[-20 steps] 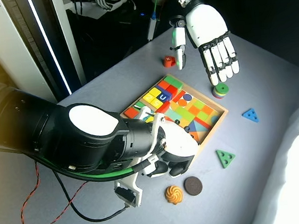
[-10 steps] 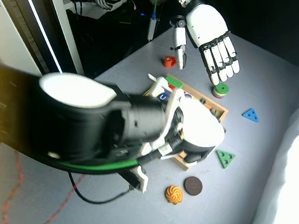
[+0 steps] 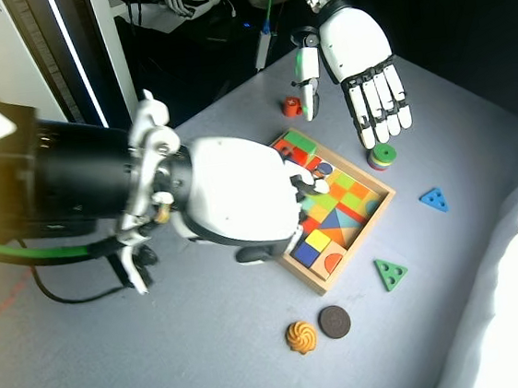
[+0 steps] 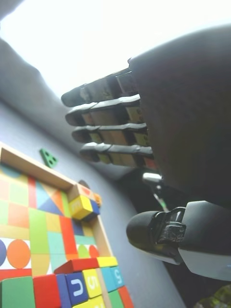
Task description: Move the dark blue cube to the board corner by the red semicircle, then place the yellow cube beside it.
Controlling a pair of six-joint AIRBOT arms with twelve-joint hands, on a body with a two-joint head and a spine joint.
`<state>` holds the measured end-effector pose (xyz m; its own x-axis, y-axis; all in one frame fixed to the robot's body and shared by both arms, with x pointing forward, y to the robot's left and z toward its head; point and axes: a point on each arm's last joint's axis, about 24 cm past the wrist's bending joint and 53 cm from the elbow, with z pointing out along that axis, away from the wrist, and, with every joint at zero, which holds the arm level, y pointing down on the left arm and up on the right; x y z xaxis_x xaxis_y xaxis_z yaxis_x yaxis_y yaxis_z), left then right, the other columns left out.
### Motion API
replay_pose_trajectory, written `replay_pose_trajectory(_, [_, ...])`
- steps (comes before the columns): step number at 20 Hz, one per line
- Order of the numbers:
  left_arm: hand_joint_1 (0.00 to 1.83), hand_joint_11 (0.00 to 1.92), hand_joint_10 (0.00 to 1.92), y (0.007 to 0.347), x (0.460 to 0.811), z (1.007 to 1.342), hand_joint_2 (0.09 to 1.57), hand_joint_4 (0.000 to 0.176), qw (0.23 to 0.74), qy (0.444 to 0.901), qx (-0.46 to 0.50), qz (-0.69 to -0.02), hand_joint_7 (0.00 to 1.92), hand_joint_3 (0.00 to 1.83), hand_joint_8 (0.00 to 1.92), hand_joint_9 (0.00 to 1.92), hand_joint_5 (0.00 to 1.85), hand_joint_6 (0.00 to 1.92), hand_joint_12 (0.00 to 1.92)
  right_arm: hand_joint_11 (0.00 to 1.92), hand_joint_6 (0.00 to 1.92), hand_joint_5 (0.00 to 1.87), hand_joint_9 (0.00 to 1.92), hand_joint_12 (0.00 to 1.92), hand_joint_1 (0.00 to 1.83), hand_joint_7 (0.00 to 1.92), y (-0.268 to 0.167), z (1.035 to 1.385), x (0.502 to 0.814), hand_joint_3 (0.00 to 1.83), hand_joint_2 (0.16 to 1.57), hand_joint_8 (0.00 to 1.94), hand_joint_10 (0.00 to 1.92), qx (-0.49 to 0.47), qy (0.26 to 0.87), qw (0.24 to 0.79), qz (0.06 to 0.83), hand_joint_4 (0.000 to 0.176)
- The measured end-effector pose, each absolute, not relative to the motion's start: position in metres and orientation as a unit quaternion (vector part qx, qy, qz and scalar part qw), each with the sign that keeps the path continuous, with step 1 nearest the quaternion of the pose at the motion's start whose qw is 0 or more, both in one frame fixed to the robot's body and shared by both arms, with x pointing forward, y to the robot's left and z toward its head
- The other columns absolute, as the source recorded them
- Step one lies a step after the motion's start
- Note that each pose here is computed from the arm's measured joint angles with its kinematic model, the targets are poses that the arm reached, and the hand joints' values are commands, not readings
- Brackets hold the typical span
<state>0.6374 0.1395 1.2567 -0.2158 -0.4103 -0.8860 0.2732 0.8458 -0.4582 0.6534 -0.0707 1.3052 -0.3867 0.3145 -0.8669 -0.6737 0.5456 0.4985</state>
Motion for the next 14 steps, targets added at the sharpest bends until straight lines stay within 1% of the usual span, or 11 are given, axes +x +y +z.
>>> replay_pose_trajectory(2, [0.0, 0.0, 0.0, 0.139, 0.638, 1.261, 1.32, 0.0, 0.628, 0.727, -0.047, -0.275, 0.14, 0.0, 0.0, 0.09, 0.17, 0.0, 0.16, 1.19, 0.01, 0.2, 0.8, 1.89, 1.72, 0.98, -0.079, 1.307, 0.652, 1.13, 0.63, 1.89, 1.85, -0.115, 0.695, 0.541, 0.459, 0.0])
replay_pose_trajectory(4, [0.0, 0.0, 0.0, 0.14, 0.638, 1.262, 1.32, 0.0, 0.63, 0.726, -0.047, -0.273, 0.15, 0.0, 0.0, 0.11, 0.18, 0.0, 0.19, 1.16, 0.01, 0.19, 0.82, 1.87, 1.71, 0.99, -0.081, 1.309, 0.647, 1.09, 0.64, 1.82, 1.79, -0.115, 0.692, 0.546, 0.459, 0.0])
replay_pose_trajectory(5, [0.0, 0.0, 0.0, 0.141, 0.639, 1.262, 1.32, 0.0, 0.629, 0.726, -0.049, -0.273, 0.15, 0.0, 0.0, 0.11, 0.18, 0.0, 0.19, 1.2, 0.0, 0.19, 0.8, 1.91, 1.71, 0.98, -0.078, 1.306, 0.642, 1.12, 0.64, 1.9, 1.83, -0.126, 0.692, 0.547, 0.453, 0.0])
replay_pose_trajectory(6, [0.0, 0.0, 0.0, 0.142, 0.64, 1.262, 1.32, 0.0, 0.63, 0.726, -0.05, -0.272, 0.14, 0.0, 0.0, 0.1, 0.18, 0.0, 0.17, 1.04, 0.0, 0.18, 0.88, 1.81, 1.72, 0.87, -0.072, 1.304, 0.635, 1.26, 0.53, 1.81, 1.75, -0.141, 0.692, 0.548, 0.449, 0.0])
replay_pose_trajectory(7, [0.0, 0.0, 0.0, 0.143, 0.641, 1.263, 1.32, 0.0, 0.631, 0.725, -0.051, -0.272, 0.15, 0.0, 0.0, 0.11, 0.18, 0.0, 0.19, 1.13, 0.0, 0.17, 0.92, 1.85, 1.6, 0.83, -0.066, 1.304, 0.629, 1.28, 0.59, 1.82, 1.81, -0.15, 0.69, 0.546, 0.452, 0.0])
replay_pose_trajectory(8, [0.0, 0.0, 0.0, 0.145, 0.642, 1.265, 1.32, 0.0, 0.632, 0.724, -0.052, -0.271, 0.15, 0.0, 0.0, 0.11, 0.19, 0.0, 0.2, 1.16, 0.0, 0.19, 0.85, 1.88, 1.69, 0.95, -0.062, 1.305, 0.624, 1.15, 0.61, 1.83, 1.79, -0.153, 0.688, 0.541, 0.46, 0.0])
replay_pose_trajectory(9, [0.0, 0.0, 0.0, 0.146, 0.643, 1.265, 1.32, 0.0, 0.633, 0.723, -0.053, -0.271, 0.16, 0.0, 0.0, 0.11, 0.19, 0.0, 0.2, 1.16, 0.0, 0.19, 0.91, 1.89, 1.59, 0.86, -0.06, 1.306, 0.623, 1.23, 0.6, 1.75, 1.81, -0.15, 0.686, 0.537, 0.467, 0.0])
replay_pose_trajectory(10, [0.0, 0.0, 0.0, 0.146, 0.643, 1.265, 1.32, 0.0, 0.633, 0.723, -0.053, -0.271, 0.15, 0.0, 0.0, 0.1, 0.18, 0.0, 0.17, 1.22, 0.0, 0.2, 1.08, 1.91, 1.73, 0.97, -0.06, 1.306, 0.623, 0.79, 0.8, 1.87, 1.9, -0.148, 0.686, 0.537, 0.467, 0.0])
replay_pose_trajectory(11, [0.0, 0.0, 0.0, 0.146, 0.643, 1.265, 1.32, 0.0, 0.632, 0.724, -0.054, -0.271, 0.15, 0.0, 0.0, 0.1, 0.18, 0.0, 0.15, 1.17, 0.0, 0.19, 0.95, 1.87, 1.59, 0.84, -0.061, 1.306, 0.624, 1.12, 0.66, 1.75, 1.84, -0.145, 0.687, 0.537, 0.467, 0.0])
replay_pose_trajectory(13, [0.0, 0.0, 0.0, 0.146, 0.643, 1.267, 1.32, 0.0, 0.633, 0.722, -0.056, -0.274, 0.14, 0.0, 0.0, 0.1, 0.18, 0.0, 0.15, 1.14, 0.0, 0.17, 0.92, 1.81, 1.56, 0.8, -0.063, 1.306, 0.626, 1.2, 0.63, 1.77, 1.77, -0.142, 0.689, 0.54, 0.463, 0.0])
replay_pose_trajectory(14, [0.0, 0.0, 0.0, 0.145, 0.643, 1.267, 1.31, 0.0, 0.633, 0.722, -0.055, -0.273, 0.14, 0.0, 0.0, 0.1, 0.17, 0.0, 0.15, 1.19, 0.01, 0.2, 0.84, 1.9, 1.69, 0.92, -0.063, 1.306, 0.626, 1.19, 0.61, 1.84, 1.86, -0.141, 0.689, 0.54, 0.463, 0.0])
